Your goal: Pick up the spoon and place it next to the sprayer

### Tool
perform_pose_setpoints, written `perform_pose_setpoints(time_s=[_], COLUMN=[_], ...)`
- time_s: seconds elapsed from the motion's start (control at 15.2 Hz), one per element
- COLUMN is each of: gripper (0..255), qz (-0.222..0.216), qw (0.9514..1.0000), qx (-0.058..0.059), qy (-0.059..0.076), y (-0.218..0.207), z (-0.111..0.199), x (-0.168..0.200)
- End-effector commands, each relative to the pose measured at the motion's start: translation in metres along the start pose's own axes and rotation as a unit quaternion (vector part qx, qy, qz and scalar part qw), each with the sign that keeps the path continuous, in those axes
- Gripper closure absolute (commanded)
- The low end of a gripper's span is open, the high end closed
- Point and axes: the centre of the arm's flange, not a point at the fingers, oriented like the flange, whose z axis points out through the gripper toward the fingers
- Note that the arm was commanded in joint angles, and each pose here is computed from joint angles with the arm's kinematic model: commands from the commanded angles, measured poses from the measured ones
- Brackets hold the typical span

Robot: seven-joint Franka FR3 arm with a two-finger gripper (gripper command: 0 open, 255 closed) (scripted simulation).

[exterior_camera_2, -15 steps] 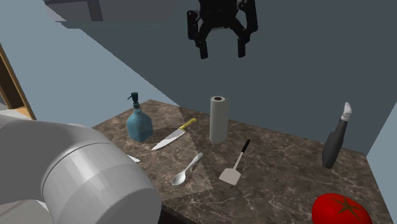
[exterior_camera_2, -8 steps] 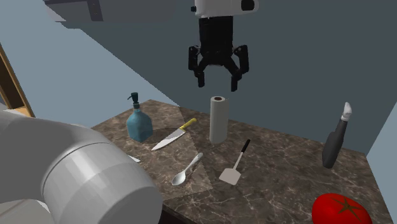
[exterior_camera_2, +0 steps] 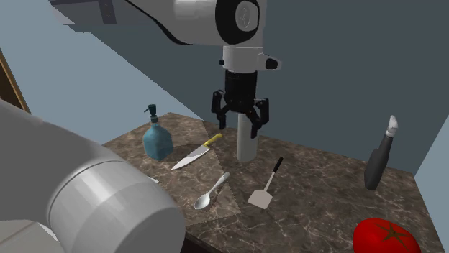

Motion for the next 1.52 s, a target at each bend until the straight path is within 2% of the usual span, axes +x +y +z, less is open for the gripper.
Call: perform_pose_setpoints(time_s=[0.0,0.86,1.45], gripper=[0,0,0], qz=[-0.003,-0.024,-0.024], qw=[0.9999,0.9961,0.9960], qx=[0.009,0.069,0.070], qy=[-0.006,-0.049,-0.049], y=[-0.004,-0.048,-0.054], z=[0.025,0.186,0.228], x=[0.002,0.037,0.033])
